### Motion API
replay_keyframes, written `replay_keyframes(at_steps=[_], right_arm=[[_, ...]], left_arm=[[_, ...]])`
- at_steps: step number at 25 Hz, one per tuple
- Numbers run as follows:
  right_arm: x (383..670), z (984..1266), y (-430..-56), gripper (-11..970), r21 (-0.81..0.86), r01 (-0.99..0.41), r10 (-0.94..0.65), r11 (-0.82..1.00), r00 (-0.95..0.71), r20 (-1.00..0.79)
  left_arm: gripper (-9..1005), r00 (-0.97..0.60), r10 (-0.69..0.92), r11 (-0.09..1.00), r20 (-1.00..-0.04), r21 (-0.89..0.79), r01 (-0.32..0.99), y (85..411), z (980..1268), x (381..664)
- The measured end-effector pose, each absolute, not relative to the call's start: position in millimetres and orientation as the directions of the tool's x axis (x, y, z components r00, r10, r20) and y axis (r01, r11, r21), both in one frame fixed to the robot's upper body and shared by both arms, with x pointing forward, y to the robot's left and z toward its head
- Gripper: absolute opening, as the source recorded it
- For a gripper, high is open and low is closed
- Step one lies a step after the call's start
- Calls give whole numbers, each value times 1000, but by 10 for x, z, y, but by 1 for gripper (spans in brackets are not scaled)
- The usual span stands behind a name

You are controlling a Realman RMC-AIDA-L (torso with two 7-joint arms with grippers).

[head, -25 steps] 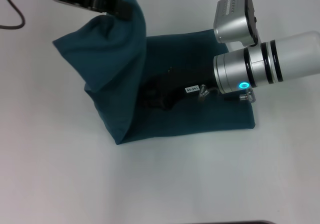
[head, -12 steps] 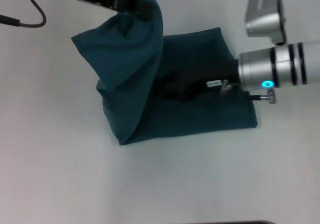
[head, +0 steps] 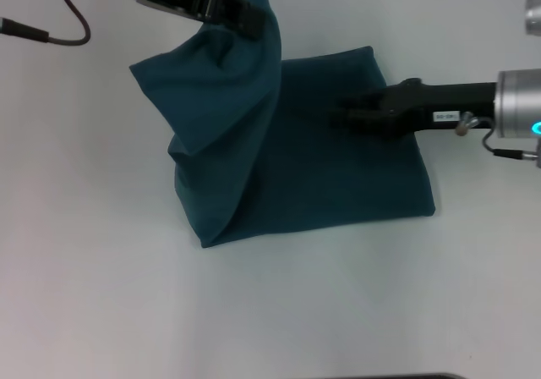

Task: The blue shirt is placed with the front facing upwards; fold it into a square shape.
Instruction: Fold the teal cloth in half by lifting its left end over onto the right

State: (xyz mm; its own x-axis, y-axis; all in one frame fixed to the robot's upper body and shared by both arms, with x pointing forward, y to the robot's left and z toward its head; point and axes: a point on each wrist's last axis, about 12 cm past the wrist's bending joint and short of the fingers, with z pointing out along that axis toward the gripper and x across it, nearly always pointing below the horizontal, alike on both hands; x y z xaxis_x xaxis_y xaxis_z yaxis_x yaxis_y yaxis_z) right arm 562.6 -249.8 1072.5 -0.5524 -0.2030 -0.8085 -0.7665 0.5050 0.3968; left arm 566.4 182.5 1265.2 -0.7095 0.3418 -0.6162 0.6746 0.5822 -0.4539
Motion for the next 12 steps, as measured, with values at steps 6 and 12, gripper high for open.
replay_keyframes(at_steps=[6,12], right_arm=[[5642,10783,-2684,357,388,-749,-203,538,-561,-802],[5659,10829,-2806,358,381,-741,-197,553,-561,-804]], left_arm=[[94,-715,332,580,-615,-465,669,1714,12643,5732],[99,-722,327,578,-610,-476,663,1579,12583,5811]])
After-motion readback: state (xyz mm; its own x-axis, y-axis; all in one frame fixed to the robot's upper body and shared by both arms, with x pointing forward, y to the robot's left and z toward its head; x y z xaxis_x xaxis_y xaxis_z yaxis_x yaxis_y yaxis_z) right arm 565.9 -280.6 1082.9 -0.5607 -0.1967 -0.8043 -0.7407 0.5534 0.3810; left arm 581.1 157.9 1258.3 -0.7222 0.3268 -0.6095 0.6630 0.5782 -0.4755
